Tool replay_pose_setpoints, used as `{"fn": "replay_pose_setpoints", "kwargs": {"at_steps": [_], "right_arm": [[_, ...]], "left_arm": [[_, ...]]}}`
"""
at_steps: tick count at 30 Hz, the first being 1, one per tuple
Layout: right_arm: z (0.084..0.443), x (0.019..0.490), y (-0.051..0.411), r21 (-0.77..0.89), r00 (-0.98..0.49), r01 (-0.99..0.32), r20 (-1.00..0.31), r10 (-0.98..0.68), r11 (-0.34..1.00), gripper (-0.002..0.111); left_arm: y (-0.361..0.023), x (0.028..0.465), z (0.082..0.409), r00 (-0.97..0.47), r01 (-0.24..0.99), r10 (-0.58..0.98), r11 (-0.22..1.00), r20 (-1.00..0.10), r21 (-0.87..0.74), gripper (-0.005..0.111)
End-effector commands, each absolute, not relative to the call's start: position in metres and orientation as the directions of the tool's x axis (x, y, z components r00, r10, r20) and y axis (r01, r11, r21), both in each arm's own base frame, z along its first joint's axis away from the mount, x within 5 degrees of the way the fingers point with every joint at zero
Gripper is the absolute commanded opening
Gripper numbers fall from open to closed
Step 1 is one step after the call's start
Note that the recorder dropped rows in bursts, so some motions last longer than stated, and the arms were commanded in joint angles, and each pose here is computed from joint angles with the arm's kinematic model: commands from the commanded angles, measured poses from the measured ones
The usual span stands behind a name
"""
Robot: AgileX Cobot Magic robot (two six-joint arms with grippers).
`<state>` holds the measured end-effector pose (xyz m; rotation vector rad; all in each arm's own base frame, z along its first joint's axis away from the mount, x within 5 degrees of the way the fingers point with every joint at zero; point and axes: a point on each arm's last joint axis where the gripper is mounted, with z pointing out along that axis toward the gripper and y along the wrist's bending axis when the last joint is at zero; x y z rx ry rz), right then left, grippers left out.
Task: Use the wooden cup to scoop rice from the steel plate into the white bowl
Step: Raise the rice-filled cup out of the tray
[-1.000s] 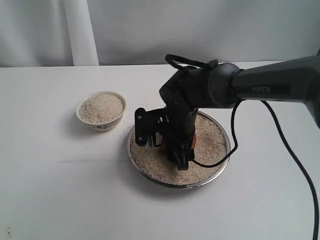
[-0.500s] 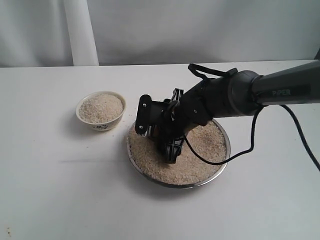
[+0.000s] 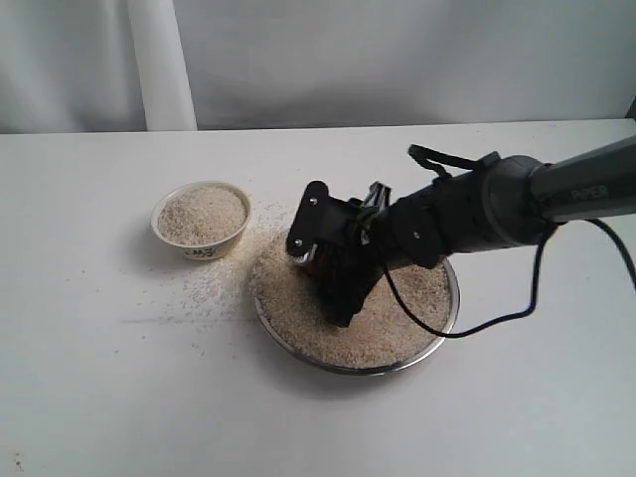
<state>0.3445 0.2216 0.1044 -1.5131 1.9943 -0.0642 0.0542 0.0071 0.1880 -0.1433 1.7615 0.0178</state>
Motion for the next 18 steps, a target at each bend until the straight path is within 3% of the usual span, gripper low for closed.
{"fn": "replay_pose_setpoints", "kwargs": {"at_steps": [1, 11, 18], "right_arm": [[0.103, 0.332, 0.19, -0.376, -0.223, -0.83, -0.455, -0.862, 0.413, 0.0], [0.154, 0.331, 0.183, -0.4, -0.223, -0.663, -0.701, -0.677, 0.633, 0.0], [0.184, 0.332, 0.185, -0.383, -0.159, -0.605, -0.801, -0.577, 0.698, 0.0]], "left_arm": [[0.007, 0.054, 0.188, -0.183, -0.1, -0.092, 0.992, -0.979, -0.074, 0.0], [0.007, 0.054, 0.188, -0.183, -0.101, -0.094, 0.992, -0.979, -0.076, 0.0], [0.007, 0.054, 0.188, -0.183, -0.101, -0.094, 0.992, -0.979, -0.076, 0.0]]}}
